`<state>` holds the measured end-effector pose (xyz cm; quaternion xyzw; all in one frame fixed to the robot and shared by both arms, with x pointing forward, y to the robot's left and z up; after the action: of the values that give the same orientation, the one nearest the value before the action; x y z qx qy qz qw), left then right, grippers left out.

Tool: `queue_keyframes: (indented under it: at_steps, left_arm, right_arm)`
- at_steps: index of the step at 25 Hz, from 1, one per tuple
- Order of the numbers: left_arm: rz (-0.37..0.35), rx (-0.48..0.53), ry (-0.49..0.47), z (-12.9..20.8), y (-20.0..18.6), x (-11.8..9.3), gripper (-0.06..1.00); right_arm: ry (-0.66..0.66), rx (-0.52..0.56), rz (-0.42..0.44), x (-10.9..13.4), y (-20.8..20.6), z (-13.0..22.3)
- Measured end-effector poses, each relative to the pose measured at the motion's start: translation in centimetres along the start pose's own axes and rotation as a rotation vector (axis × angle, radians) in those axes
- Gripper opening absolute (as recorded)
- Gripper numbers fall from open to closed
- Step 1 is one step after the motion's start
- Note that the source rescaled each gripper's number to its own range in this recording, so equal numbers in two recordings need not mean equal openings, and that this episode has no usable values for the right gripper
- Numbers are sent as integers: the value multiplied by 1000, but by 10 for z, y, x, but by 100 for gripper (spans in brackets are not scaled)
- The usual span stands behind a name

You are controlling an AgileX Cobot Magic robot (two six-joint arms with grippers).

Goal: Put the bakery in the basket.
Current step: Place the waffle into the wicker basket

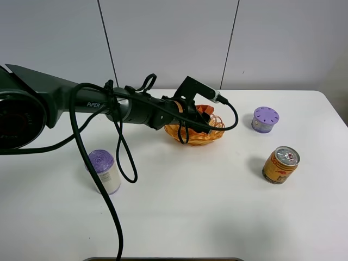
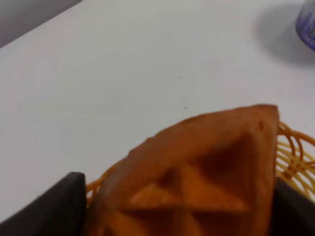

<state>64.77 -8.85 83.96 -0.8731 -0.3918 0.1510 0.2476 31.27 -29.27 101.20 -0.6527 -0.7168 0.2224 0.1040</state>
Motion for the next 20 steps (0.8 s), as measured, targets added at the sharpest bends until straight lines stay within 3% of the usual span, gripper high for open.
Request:
queue_keyframes:
  at_steps: [2,4,16,20]
  left_arm:
    - [0,-1,0,0,0,0,42]
    - [0,-1,0,0,0,0,53]
    - [0,-1,0,0,0,0,92]
    - [0,-1,9,0,0,0,98]
  right_arm:
    - [0,0,0,0,0,0]
    - [0,0,0,0,0,0]
    - [0,0,0,0,0,0]
    - [0,0,0,0,0,0]
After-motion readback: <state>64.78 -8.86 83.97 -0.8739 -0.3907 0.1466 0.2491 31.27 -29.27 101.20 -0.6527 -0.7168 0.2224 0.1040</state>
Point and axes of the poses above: a point on each arm's last joint axis where the gripper is mounted, y pointing out along that axis toward the gripper, x along the wrist's bending axis when the last joint is at zero, z = x × y, the point moved 9 cm from there along y, pointing out along that axis toward the gripper, and after that the axes turned 9 degrees about -y, right-handed, at the moved point
